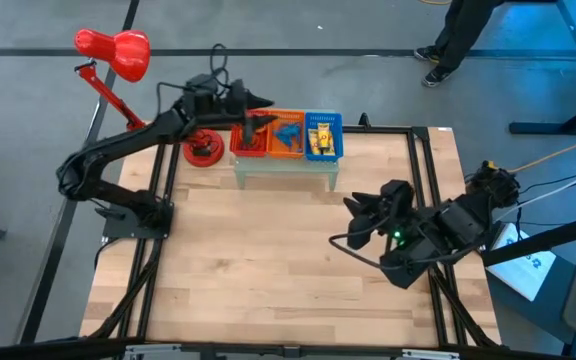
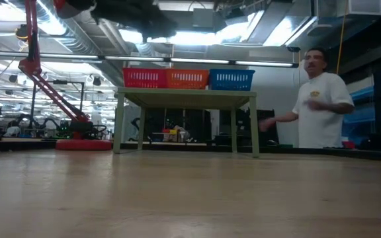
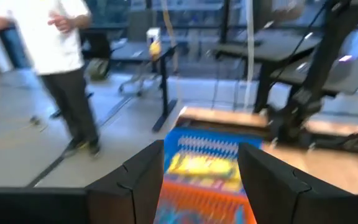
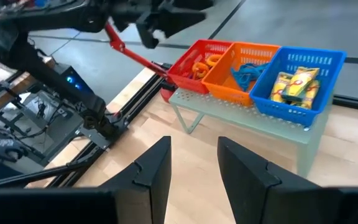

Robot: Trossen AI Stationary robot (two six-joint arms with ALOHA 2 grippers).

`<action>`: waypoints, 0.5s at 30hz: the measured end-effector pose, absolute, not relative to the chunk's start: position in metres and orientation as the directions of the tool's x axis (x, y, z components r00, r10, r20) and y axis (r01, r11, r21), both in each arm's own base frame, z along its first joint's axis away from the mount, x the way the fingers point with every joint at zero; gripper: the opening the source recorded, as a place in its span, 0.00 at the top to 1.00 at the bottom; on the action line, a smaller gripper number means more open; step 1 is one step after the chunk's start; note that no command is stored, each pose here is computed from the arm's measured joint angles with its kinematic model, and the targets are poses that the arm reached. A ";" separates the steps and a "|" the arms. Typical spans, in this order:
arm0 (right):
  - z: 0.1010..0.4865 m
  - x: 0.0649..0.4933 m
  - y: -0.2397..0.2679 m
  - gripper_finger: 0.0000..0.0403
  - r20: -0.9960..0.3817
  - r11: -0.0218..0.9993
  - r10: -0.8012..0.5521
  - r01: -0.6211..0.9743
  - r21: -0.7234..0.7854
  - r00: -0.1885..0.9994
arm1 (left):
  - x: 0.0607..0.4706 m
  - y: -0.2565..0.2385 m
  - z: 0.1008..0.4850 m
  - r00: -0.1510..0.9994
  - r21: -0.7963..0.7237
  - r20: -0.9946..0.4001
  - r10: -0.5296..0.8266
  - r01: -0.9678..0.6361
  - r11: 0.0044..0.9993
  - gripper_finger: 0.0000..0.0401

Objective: Pick & Place Office Desk Supplies
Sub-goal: Return to Home Position

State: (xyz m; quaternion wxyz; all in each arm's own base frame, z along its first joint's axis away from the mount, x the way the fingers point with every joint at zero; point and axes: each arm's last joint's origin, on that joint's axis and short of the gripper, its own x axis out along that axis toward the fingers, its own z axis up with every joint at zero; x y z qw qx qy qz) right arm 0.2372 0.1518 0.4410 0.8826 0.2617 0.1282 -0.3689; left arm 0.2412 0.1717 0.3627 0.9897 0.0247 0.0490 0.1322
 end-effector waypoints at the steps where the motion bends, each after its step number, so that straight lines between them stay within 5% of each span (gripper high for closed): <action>1: 0.442 0.234 0.151 0.67 -0.415 0.587 -0.588 0.720 0.371 0.694 | 0.235 0.173 0.364 0.954 0.067 -0.111 0.280 -0.274 0.960 0.50; 10: 0.456 0.214 0.144 0.67 -0.352 0.590 -0.598 0.693 0.415 0.720 | 0.203 0.164 0.341 0.964 -0.029 -0.203 0.171 -0.181 0.983 0.55; 15: 0.460 0.209 0.140 0.67 -0.348 0.592 -0.594 0.688 0.420 0.725 | 0.180 0.145 0.297 0.979 -0.131 -0.075 0.190 -0.199 0.971 0.58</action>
